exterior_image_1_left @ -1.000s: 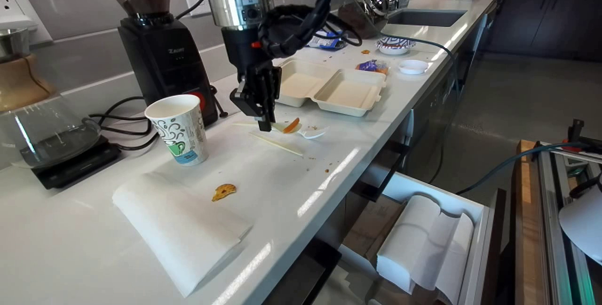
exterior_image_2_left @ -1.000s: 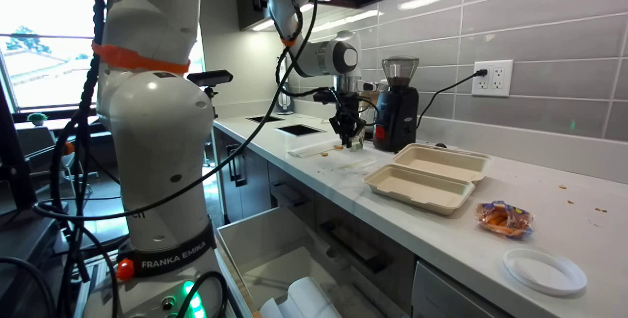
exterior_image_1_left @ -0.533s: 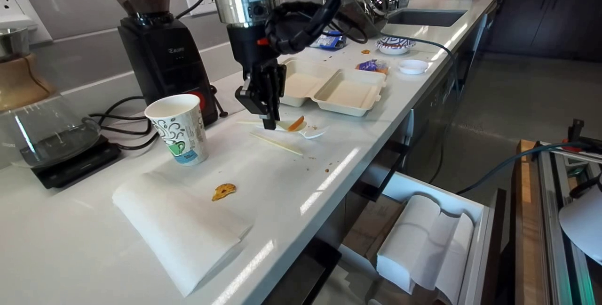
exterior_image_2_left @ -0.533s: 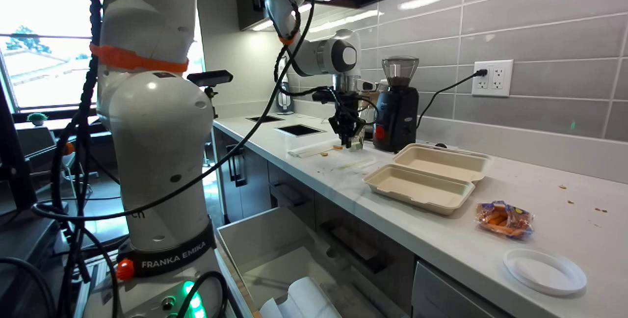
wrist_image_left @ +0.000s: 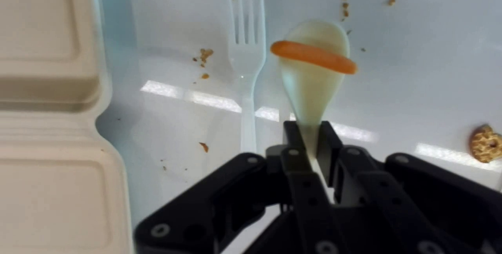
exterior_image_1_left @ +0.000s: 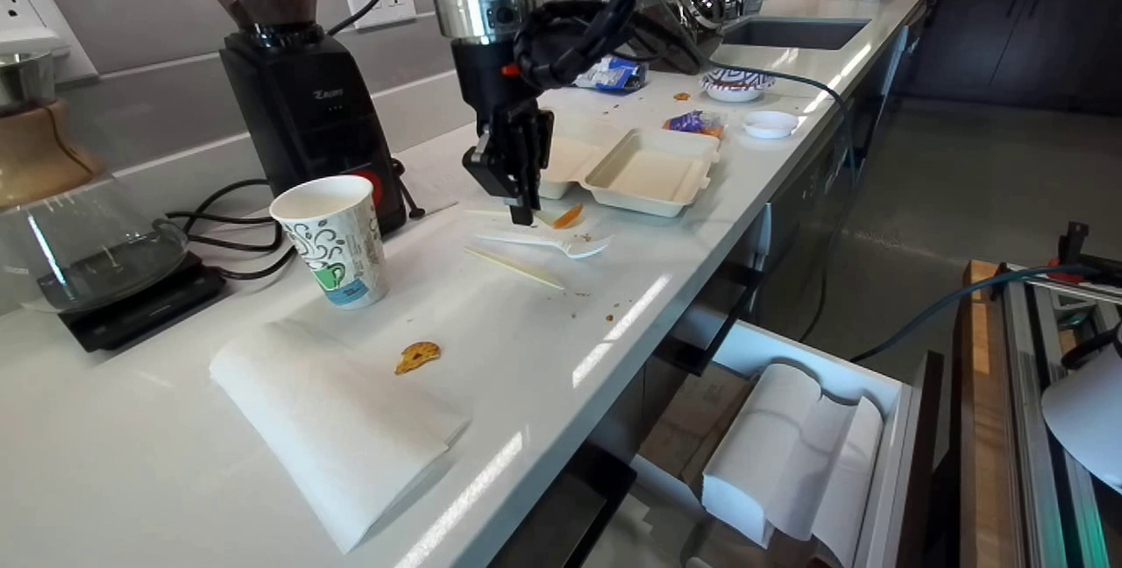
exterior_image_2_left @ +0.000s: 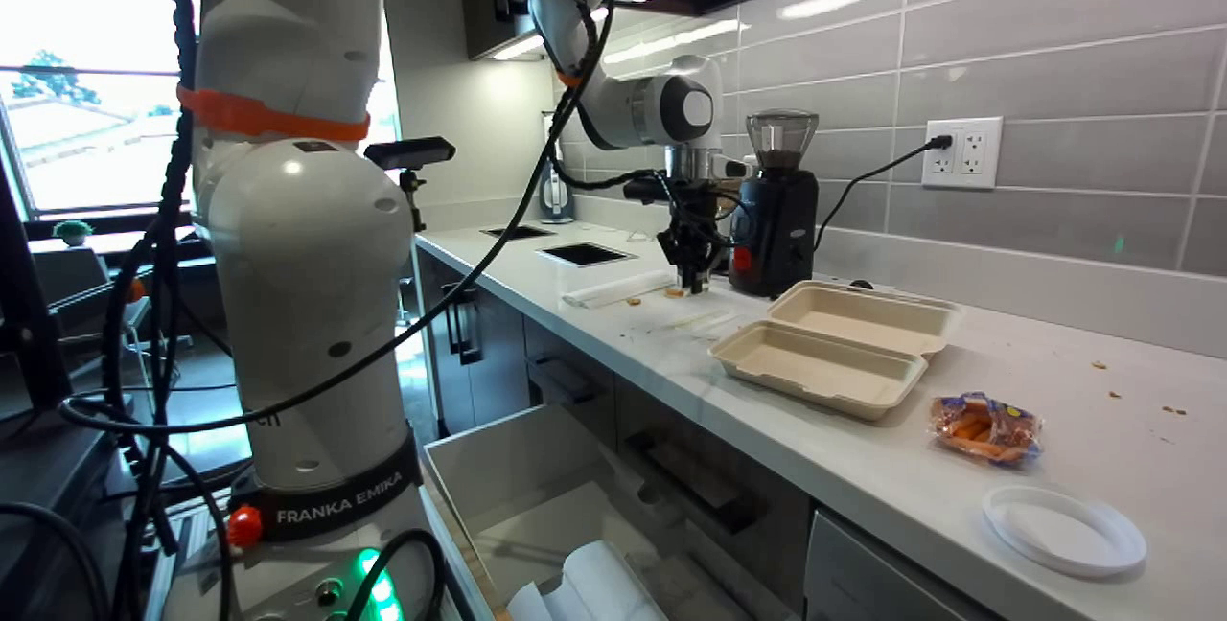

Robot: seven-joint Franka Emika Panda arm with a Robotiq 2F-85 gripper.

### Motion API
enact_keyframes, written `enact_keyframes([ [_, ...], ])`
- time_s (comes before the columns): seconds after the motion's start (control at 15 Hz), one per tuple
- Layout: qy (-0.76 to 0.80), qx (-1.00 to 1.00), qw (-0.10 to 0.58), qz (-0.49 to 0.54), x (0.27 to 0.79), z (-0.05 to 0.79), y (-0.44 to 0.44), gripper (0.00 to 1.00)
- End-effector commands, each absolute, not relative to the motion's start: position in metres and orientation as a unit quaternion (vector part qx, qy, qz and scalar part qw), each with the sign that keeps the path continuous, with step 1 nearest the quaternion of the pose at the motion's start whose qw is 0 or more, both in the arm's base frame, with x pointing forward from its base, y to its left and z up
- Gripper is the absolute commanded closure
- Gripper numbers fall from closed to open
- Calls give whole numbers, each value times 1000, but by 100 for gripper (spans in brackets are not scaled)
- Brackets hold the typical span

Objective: Put the orange object on the spoon, then pour out the object from the spoon into the lunch pack

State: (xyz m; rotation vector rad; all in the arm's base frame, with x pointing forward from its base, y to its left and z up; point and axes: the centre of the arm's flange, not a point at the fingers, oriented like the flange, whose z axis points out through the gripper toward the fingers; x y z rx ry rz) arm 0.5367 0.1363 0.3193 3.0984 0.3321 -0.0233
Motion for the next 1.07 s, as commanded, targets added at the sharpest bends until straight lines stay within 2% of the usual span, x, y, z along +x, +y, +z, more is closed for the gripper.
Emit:
enact_keyframes([
  [0.0, 83, 996, 25, -10, 524, 325, 103, 96],
  [0.67, 19, 998, 45, 38, 518, 357, 25, 96],
  [1.0, -6, 996, 47, 72, 535, 363, -8, 96],
])
